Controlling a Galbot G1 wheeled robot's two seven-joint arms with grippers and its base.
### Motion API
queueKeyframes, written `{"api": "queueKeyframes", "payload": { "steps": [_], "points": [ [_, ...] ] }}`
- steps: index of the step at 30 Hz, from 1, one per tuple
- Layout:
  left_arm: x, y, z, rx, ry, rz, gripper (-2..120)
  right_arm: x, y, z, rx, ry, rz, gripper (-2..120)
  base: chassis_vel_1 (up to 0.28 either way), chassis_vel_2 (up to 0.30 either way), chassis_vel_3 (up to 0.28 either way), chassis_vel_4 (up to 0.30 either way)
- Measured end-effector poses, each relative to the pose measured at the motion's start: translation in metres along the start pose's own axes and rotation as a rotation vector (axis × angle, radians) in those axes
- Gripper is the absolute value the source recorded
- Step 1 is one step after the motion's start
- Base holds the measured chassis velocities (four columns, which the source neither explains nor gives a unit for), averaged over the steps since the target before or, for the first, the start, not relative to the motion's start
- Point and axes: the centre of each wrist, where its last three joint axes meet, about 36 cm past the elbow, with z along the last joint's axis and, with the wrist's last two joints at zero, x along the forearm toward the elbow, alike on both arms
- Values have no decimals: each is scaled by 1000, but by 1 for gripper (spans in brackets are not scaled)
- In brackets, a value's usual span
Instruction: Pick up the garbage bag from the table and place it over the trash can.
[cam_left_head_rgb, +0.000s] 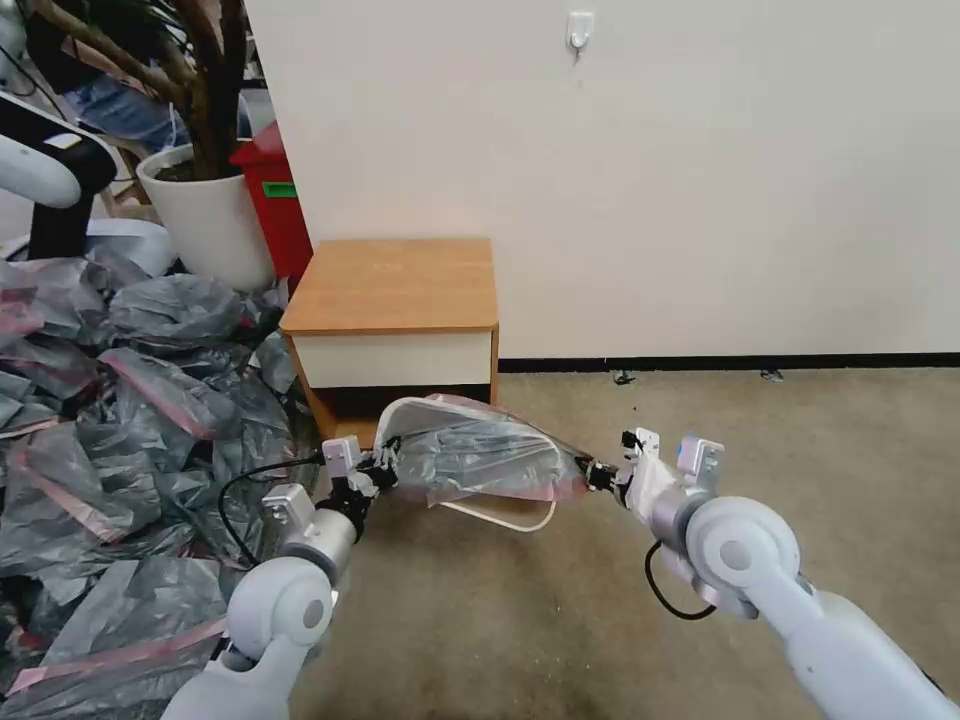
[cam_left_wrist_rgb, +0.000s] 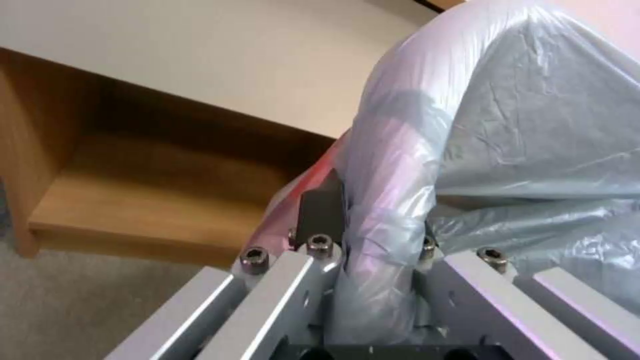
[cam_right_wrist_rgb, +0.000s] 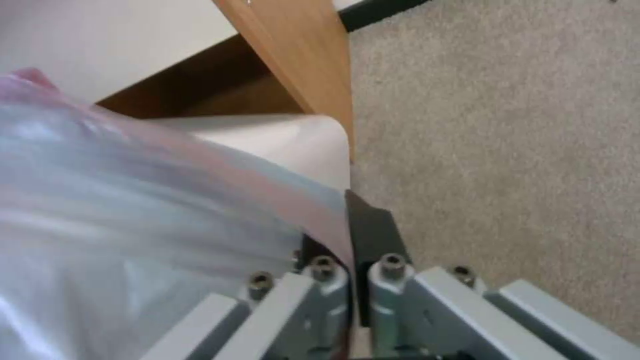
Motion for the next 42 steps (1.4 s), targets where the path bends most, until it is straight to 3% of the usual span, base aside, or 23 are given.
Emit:
{"api": "queueKeyframes", "payload": {
  "steps": [2,4,11,17,26,35,42],
  "points": [
    [0,-1,0,8,5,-10,3,-1,2,4,23,-12,15,15,0,0,0,0],
    [0,-1,0,8,6,-11,3,-1,2,5,29,-17,20,17,0,0,0,0],
    [1,3,-6,9,1,-19,3,-1,-1,9,112,-77,63,46,0,0,0,0],
    [-1,1,-10,35,-5,-28,3,0,2,16,130,-79,65,64,0,0,0,0],
    [7,2,-11,57,16,-37,3,0,0,12,139,-105,82,100,0,0,0,0],
    [12,0,-13,88,41,-52,3,3,-2,15,210,-182,96,114,0,0,0,0],
    [14,1,-12,93,50,-56,3,6,-9,-3,223,-245,99,114,0,0,0,0]
  ]
}}
